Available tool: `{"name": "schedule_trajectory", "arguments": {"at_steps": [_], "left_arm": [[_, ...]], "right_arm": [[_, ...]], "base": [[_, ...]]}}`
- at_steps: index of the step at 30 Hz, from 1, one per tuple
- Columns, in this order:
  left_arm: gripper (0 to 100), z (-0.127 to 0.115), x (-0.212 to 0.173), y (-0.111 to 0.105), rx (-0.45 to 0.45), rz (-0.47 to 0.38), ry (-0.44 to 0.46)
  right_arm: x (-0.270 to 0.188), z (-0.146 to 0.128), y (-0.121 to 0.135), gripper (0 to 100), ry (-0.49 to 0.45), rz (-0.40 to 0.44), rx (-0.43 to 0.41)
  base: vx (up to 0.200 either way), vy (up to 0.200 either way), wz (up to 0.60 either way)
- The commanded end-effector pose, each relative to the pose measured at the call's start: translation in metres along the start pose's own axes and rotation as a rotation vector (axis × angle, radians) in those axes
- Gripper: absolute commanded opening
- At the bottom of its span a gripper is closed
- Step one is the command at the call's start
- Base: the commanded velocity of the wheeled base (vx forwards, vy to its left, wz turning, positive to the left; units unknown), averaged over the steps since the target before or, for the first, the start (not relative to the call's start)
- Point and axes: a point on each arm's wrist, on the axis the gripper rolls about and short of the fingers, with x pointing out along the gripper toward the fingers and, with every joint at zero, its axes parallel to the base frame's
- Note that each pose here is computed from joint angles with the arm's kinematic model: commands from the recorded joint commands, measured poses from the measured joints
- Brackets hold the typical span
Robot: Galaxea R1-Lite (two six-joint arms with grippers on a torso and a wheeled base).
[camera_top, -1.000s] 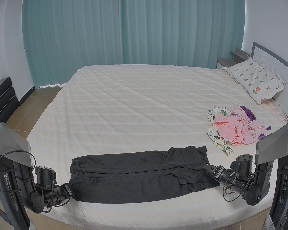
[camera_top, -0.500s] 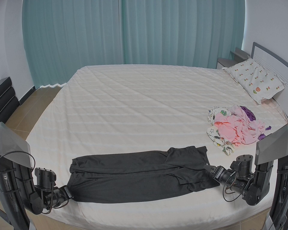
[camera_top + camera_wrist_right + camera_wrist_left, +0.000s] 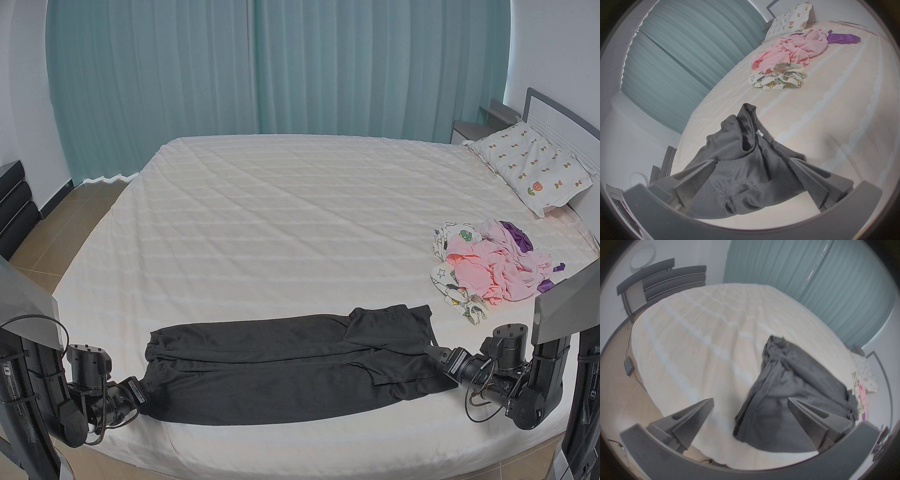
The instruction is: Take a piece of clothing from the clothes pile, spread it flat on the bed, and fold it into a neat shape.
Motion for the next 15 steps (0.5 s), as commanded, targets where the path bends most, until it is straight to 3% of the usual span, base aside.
{"name": "schedule_trajectory", "arguments": {"at_steps": [1, 8, 15], "left_arm": [[100, 0.014, -0.005, -0.005, -0.064, -0.051, -0.093], [100, 0.020, -0.003, -0.009, -0.144, -0.090, -0.116], [100, 0.021, -0.002, -0.010, -0.148, -0.093, -0.115]], "right_arm": [[0.000, -0.001, 0.002, 100, 0.001, 0.012, -0.002], [-0.005, -0.018, 0.012, 100, 0.065, 0.046, -0.027], [-0.002, -0.021, 0.014, 100, 0.065, 0.044, -0.031]], "base": [[0.000, 0.000, 0.00], [0.000, 0.000, 0.00], [0.000, 0.000, 0.00]]}}
